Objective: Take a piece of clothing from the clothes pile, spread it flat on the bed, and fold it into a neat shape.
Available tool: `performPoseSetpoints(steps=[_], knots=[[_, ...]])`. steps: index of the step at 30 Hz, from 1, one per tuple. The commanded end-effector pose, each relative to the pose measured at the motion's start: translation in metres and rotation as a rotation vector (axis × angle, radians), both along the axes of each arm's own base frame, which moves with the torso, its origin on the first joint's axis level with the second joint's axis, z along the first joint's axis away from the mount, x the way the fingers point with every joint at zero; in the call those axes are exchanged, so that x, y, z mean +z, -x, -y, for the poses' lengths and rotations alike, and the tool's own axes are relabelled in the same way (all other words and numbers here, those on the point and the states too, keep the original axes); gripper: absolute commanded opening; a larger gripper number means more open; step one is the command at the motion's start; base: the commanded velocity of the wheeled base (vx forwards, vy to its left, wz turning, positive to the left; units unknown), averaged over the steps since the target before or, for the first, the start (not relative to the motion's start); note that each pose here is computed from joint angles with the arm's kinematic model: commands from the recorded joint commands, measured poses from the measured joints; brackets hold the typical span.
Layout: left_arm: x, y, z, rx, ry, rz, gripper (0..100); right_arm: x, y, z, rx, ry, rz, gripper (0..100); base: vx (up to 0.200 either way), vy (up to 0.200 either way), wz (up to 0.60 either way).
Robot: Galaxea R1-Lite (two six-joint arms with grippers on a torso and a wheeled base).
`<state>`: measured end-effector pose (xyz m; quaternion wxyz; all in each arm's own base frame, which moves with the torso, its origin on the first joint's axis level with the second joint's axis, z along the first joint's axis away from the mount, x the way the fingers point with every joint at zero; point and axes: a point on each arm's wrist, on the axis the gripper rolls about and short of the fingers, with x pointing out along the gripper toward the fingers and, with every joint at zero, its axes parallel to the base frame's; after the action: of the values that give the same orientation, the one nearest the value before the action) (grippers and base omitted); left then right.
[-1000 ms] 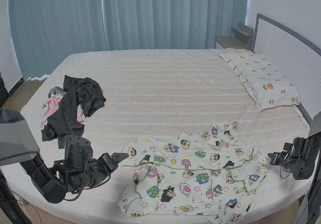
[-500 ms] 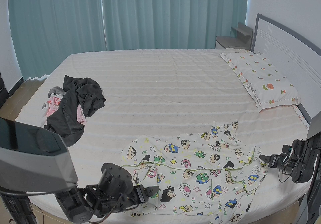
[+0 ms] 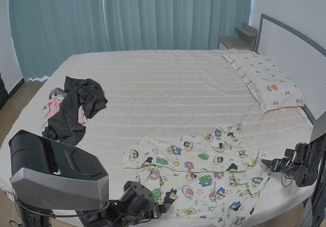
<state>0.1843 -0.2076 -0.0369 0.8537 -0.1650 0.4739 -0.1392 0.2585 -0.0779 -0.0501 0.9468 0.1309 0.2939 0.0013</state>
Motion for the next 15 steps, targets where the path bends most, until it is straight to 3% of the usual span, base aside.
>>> performPoseSetpoints(steps=[1, 6, 15], knots=[[-0.005, 0.001, -0.006, 0.038, -0.051, 0.01, 100, 0.001, -0.001, 0.0, 0.001, 0.004, 0.014, 100, 0.0, 0.0, 0.0], [-0.013, -0.005, -0.024, 0.135, -0.184, 0.049, 100, 0.001, -0.001, 0.0, 0.001, 0.004, 0.013, 100, 0.0, 0.0, 0.0], [-0.015, -0.01, -0.044, 0.255, -0.279, 0.083, 100, -0.001, 0.0, 0.0, 0.001, 0.003, 0.007, 100, 0.0, 0.0, 0.0]])
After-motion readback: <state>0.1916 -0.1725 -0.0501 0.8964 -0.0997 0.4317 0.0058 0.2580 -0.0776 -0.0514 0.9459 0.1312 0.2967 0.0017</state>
